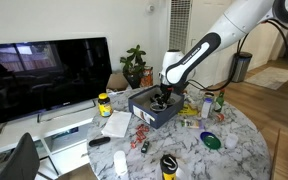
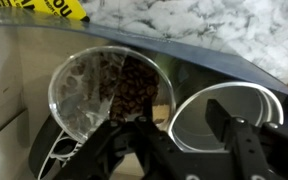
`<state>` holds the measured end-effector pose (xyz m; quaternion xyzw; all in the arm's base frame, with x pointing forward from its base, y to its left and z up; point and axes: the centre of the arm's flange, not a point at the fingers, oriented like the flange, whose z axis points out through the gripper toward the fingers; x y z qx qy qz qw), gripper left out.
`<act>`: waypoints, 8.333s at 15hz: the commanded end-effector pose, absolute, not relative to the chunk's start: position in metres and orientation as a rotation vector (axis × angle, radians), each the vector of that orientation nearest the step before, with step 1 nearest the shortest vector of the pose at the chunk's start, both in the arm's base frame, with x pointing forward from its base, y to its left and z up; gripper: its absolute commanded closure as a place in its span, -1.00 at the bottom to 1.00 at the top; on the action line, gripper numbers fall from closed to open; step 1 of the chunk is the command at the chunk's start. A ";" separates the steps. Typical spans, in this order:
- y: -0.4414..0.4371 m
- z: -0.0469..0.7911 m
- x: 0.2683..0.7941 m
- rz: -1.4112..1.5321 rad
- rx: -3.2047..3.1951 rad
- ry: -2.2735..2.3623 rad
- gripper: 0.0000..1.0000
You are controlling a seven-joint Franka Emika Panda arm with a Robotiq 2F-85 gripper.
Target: Remove both the metallic and clear cup from the shoe box at the same time and put them on the table, pick up the clear cup and put it in the metallic cup
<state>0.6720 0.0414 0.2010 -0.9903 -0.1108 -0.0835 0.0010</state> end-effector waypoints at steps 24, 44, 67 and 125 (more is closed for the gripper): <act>0.049 0.342 0.623 -0.392 -3.073 -0.405 0.96; 0.092 0.210 0.561 -0.038 -3.075 -0.480 0.96; 0.102 0.215 0.552 -0.096 -3.141 -0.157 -1.00; -0.014 0.244 0.596 0.019 -2.891 -1.213 0.95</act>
